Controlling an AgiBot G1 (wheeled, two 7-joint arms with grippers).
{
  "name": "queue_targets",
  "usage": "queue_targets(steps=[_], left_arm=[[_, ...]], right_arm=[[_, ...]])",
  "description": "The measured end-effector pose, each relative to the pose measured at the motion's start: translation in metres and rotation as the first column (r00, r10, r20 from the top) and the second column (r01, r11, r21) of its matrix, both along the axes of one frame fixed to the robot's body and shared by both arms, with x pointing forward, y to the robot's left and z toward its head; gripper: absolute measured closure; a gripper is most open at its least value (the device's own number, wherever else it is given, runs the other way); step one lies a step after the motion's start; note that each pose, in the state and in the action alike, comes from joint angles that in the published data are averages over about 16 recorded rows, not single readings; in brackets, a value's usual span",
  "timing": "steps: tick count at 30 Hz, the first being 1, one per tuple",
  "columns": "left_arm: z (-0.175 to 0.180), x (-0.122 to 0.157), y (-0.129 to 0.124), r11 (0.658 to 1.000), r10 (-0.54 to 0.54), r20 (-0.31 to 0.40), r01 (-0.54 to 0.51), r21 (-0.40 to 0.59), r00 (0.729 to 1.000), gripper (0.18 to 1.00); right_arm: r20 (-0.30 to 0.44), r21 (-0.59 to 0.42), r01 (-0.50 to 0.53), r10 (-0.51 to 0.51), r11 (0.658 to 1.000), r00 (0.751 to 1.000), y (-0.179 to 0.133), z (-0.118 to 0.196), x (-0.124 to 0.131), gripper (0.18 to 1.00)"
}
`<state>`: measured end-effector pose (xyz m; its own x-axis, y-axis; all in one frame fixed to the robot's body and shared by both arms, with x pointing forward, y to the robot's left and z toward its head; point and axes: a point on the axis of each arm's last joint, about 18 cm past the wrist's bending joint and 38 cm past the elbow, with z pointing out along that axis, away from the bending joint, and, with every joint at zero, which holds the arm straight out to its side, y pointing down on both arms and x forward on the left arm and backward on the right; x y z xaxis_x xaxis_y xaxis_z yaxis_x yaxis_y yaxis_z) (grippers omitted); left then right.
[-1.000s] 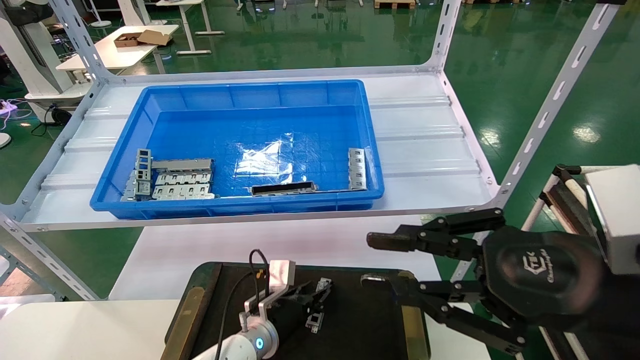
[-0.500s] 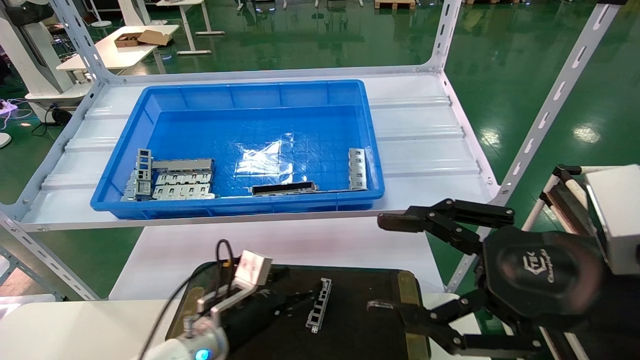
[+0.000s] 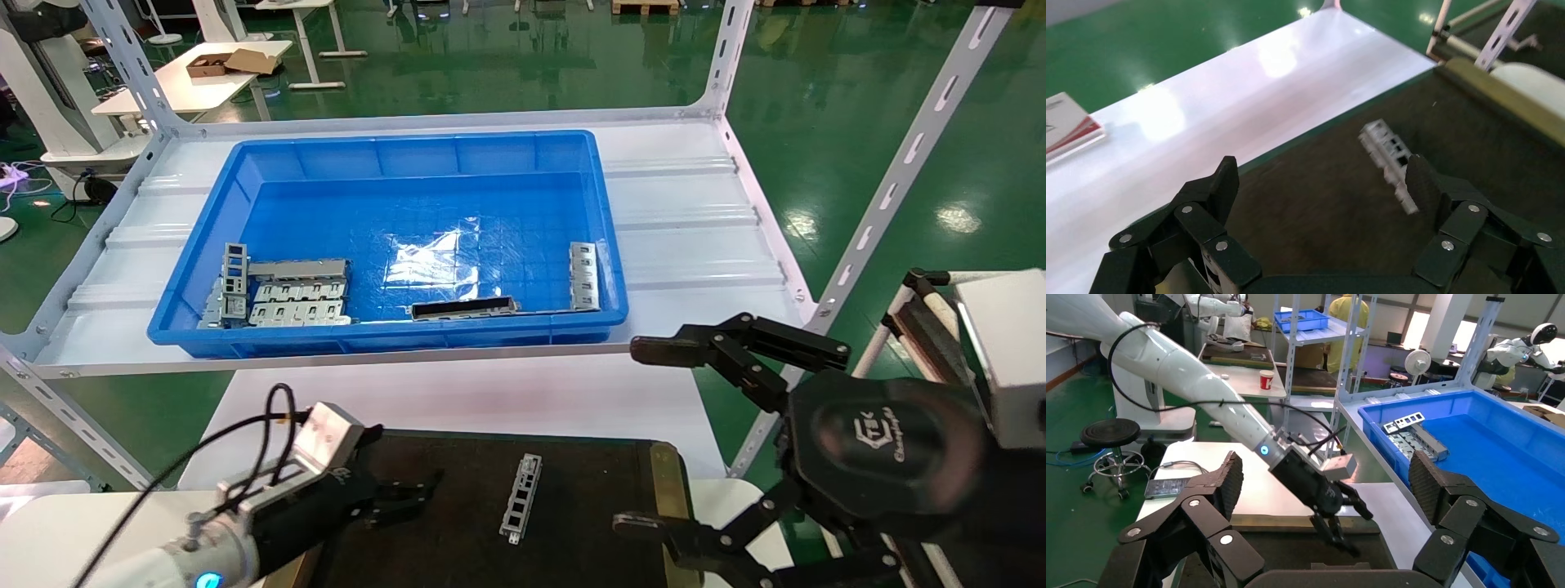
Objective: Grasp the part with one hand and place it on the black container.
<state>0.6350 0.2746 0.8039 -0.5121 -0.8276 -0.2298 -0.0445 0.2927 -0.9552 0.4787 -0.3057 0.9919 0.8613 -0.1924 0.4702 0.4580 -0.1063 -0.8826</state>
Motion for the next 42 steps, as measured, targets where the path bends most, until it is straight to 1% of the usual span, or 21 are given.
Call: queue_targets(steps=[6,11,14,17,20,24,32,36,42], left_arm=[[0.013,-0.010,0.024,0.997,-0.031,-0.021,0.032,0.071,0.999,0.190],[0.029,-0.024,0.037,0.988,-0.103,-0.032,0.106,0.109,0.994,0.184],[0.040,-0.034,0.041,0.979,-0.163,-0.022,0.164,0.121,0.986,0.184],[0.054,-0.045,0.043,0.966,-0.231,0.006,0.228,0.123,0.973,0.184],[0.067,-0.056,0.044,0.949,-0.300,0.051,0.293,0.120,0.952,0.184],[0.084,-0.068,0.046,0.924,-0.377,0.126,0.365,0.112,0.917,0.184],[0.116,-0.088,0.049,0.875,-0.482,0.272,0.472,0.105,0.833,0.184],[0.128,-0.095,0.048,0.853,-0.517,0.312,0.509,0.111,0.797,0.184],[0.144,-0.105,0.042,0.822,-0.561,0.347,0.554,0.130,0.752,0.184]], right_arm=[[0.000,0.000,0.000,0.000,1.000,1.000,0.000,0.000,0.000,0.201],[0.000,0.000,0.000,0.000,1.000,1.000,0.000,0.000,0.000,0.185],[0.000,0.000,0.000,0.000,1.000,1.000,0.000,0.000,0.000,0.180],[0.000,0.000,0.000,0.000,1.000,1.000,0.000,0.000,0.000,0.179],[0.000,0.000,0.000,0.000,1.000,1.000,0.000,0.000,0.000,0.178],[0.000,0.000,0.000,0.000,1.000,1.000,0.000,0.000,0.000,0.178],[0.000,0.000,0.000,0.000,1.000,1.000,0.000,0.000,0.000,0.178],[0.000,0.000,0.000,0.000,1.000,1.000,0.000,0.000,0.000,0.178],[0.000,0.000,0.000,0.000,1.000,1.000,0.000,0.000,0.000,0.178]])
